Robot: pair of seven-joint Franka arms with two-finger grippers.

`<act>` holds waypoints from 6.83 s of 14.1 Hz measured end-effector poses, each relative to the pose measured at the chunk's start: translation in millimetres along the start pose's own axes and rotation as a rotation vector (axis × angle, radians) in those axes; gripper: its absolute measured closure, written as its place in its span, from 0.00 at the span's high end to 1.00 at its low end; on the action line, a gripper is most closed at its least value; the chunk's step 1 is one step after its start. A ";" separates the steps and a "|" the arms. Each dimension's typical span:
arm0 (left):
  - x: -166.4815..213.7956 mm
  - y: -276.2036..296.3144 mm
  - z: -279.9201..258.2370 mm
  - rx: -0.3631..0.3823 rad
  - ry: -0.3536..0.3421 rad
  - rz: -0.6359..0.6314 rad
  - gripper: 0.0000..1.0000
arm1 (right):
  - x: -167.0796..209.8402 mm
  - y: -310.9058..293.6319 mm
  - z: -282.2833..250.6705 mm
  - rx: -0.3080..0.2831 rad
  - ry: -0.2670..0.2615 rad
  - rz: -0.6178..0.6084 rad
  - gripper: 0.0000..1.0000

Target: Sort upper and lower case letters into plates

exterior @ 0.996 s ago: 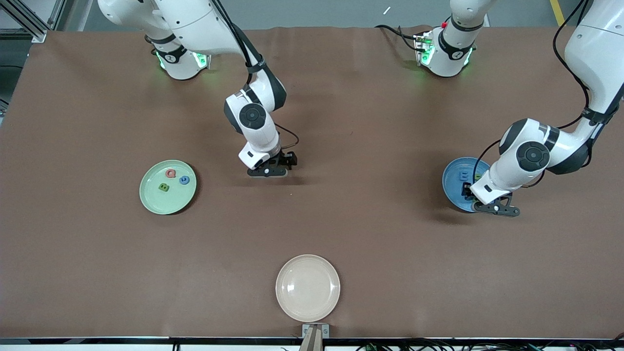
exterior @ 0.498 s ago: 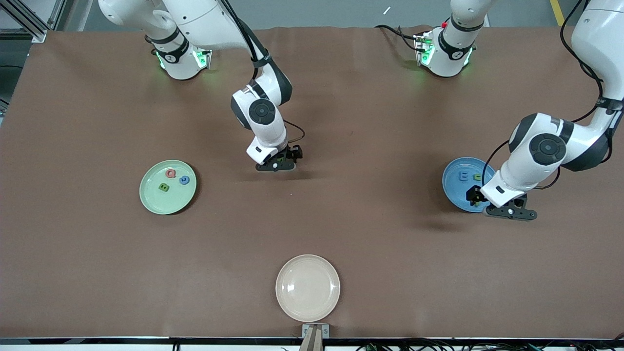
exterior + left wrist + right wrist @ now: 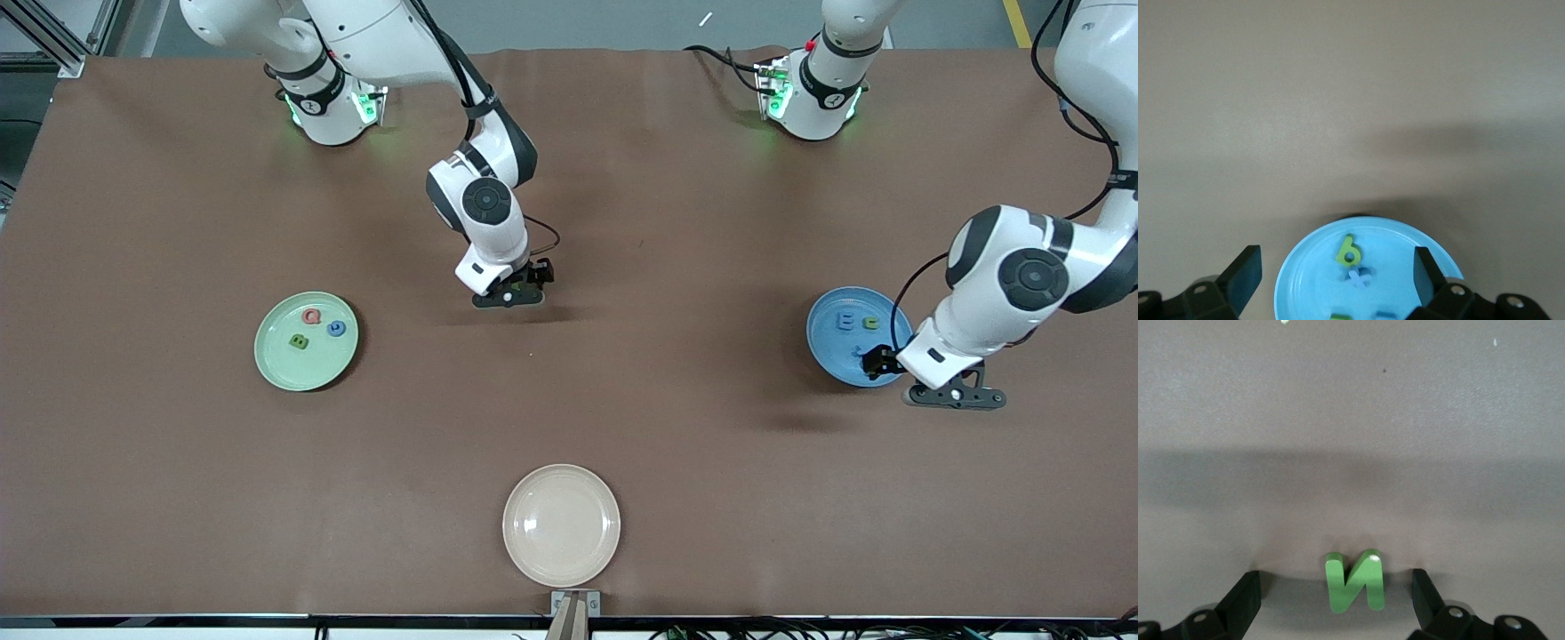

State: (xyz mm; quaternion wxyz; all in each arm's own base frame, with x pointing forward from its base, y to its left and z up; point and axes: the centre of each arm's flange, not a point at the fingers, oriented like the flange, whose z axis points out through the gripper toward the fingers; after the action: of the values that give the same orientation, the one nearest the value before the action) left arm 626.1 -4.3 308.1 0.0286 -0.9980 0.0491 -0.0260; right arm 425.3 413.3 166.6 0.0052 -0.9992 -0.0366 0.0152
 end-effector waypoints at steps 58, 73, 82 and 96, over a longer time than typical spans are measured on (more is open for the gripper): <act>-49.9 -0.1 -336.0 -0.066 -0.003 -0.032 1.00 | 124.8 377.1 -30.1 -0.069 -0.156 -0.062 0.58; -51.1 0.1 -338.7 -0.066 -0.008 -0.031 1.00 | 187.4 460.7 -241.0 -0.001 -0.178 0.046 1.00; -51.1 -0.4 -339.9 -0.066 -0.006 -0.032 1.00 | 166.2 538.8 -336.5 0.004 -0.138 0.063 1.00; -51.2 -0.6 -340.4 -0.066 -0.005 -0.032 1.00 | 175.1 506.8 -375.4 -0.037 -0.108 0.003 1.00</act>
State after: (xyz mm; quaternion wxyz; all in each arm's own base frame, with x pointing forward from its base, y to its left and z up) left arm 556.6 -17.2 645.0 -0.0048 -0.9992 0.0338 -0.0222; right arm 648.3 -82.7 530.8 -0.0153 -0.9969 -0.0357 0.0684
